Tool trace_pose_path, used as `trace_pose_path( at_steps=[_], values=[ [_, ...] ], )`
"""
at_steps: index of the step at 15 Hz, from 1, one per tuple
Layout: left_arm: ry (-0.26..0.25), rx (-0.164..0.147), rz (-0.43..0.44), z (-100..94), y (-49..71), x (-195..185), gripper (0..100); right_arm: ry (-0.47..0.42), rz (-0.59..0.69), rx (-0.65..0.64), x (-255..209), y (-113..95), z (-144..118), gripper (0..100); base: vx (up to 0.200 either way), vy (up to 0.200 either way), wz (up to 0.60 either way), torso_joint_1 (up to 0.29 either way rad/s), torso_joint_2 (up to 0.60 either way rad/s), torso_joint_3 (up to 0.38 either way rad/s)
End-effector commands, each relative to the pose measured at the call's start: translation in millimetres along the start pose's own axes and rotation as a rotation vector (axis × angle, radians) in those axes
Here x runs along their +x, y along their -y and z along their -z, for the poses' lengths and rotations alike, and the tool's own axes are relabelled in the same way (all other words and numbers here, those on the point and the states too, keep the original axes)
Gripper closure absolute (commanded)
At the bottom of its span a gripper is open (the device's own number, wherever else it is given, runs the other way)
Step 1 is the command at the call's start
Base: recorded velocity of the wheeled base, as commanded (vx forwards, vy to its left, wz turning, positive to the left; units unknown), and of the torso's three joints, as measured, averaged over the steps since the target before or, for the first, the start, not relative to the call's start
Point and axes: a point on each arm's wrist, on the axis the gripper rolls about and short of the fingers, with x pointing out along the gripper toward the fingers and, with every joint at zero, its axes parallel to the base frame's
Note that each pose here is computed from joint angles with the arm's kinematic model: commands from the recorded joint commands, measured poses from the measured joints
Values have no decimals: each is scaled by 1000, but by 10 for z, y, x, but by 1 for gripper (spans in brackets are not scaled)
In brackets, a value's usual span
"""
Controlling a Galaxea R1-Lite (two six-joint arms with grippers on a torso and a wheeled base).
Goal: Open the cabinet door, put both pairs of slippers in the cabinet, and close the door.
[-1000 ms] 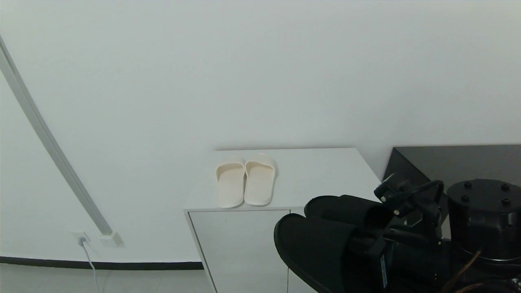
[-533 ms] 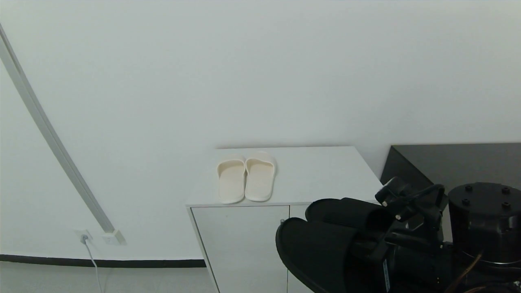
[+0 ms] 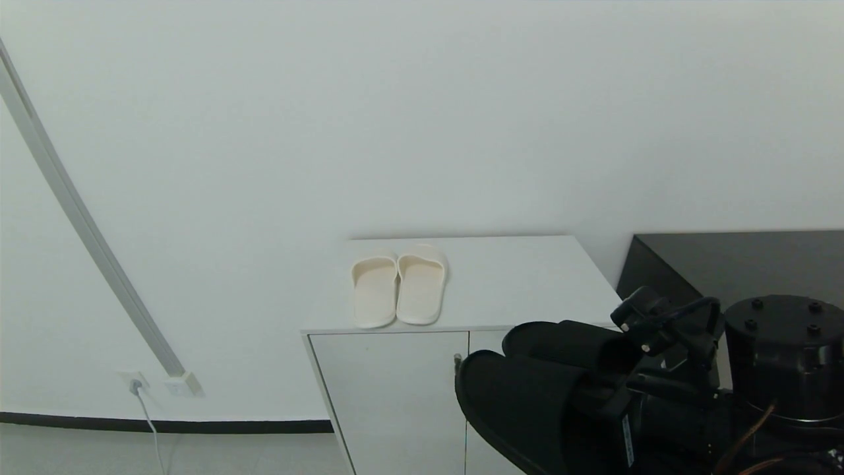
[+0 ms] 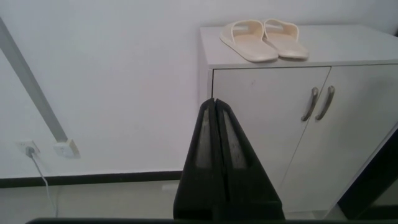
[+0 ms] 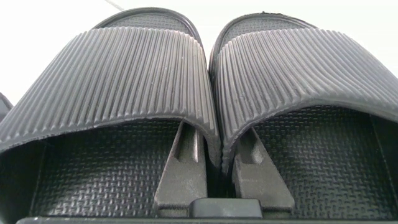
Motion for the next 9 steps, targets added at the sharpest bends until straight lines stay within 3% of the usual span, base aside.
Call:
trace_pose_path(
  at_steps=[1, 4, 5, 9],
  values=[
    [-1, 0, 2, 0, 0, 1, 100, -7, 1, -1, 5, 1, 19, 100, 0, 0, 0, -144, 325, 173],
    [-2, 8, 6, 1, 2, 1, 100, 3, -3, -20, -28, -5, 7, 100, 0, 0, 0, -155, 357, 198],
    [-2, 11, 9, 1, 2, 1, 0, -3, -1, -21, -35, 1, 29, 100, 0, 0, 0, -168, 393, 217],
    [-2, 11, 11, 1, 3, 0, 0, -2, -4, -24, -52, -8, 40, 100, 0, 0, 0, -180, 421, 232]
  ],
)
